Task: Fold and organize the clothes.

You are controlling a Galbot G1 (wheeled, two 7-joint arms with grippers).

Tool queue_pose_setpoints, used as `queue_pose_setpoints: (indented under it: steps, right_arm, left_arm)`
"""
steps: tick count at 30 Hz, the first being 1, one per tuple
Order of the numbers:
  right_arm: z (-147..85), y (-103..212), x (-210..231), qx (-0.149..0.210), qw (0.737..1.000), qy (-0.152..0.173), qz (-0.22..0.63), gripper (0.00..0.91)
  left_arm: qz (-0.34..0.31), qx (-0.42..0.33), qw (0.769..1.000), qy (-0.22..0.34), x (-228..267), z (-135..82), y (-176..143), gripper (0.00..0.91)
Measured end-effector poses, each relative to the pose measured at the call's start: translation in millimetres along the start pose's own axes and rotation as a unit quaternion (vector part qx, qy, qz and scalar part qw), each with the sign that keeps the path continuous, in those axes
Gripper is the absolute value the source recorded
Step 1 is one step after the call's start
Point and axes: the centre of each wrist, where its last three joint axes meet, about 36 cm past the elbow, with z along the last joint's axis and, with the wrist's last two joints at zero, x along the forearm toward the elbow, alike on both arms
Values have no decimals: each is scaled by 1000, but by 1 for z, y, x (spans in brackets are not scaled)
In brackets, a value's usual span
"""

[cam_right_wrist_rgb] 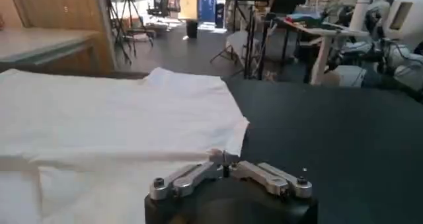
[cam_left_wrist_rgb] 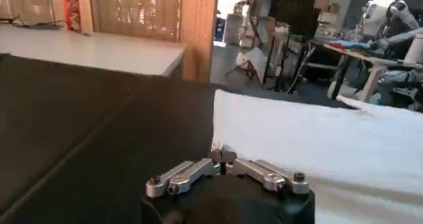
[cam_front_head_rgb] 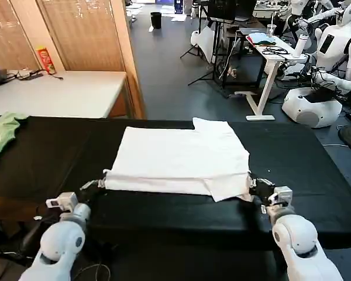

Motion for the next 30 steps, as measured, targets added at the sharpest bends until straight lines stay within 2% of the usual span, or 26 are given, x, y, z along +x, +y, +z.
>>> queue_pose_setpoints:
  steps: [5, 6, 7, 8, 9, 10, 21, 28, 29, 30]
  right_arm:
    - [-1, 2, -14, -4, 1000, -3, -8, 29]
    - [-1, 1, -14, -5, 1000, -4, -10, 39]
    - [-2, 0, -15, -7, 1000, -6, -12, 68]
    - [-2, -1, -14, -8, 1000, -6, -16, 234]
    - [-2, -3, -14, -9, 1000, -7, -18, 809]
    - [-2, -5, -12, -9, 1000, -7, -22, 878]
    - [-2, -12, 49, 13, 999, -4, -38, 878]
    - [18, -5, 74, 19, 999, 23, -36, 878]
    - [21, -4, 76, 19, 999, 27, -36, 809]
    - [24, -3, 77, 19, 999, 30, -37, 800]
  left_arm:
    - [0, -5, 1000, -1, -17, -4, 1, 0]
    - [0, -6, 1000, 0, -20, -4, 2, 273]
    - [-1, -7, 1000, 1, -23, -3, 2, 878]
    - [-1, -9, 1000, 2, -25, -2, 2, 878]
    - [-1, -10, 1000, 2, -27, -3, 2, 878]
    - [-2, -12, 1000, 3, -29, -3, 2, 878]
    - [-1, -11, 1000, -1, -33, -8, 1, 878]
    - [3, -12, 1000, 5, -17, -5, 7, 878]
    - [7, -13, 1000, 9, -15, -3, 8, 878]
    - [10, -13, 1000, 15, -12, 0, 9, 878]
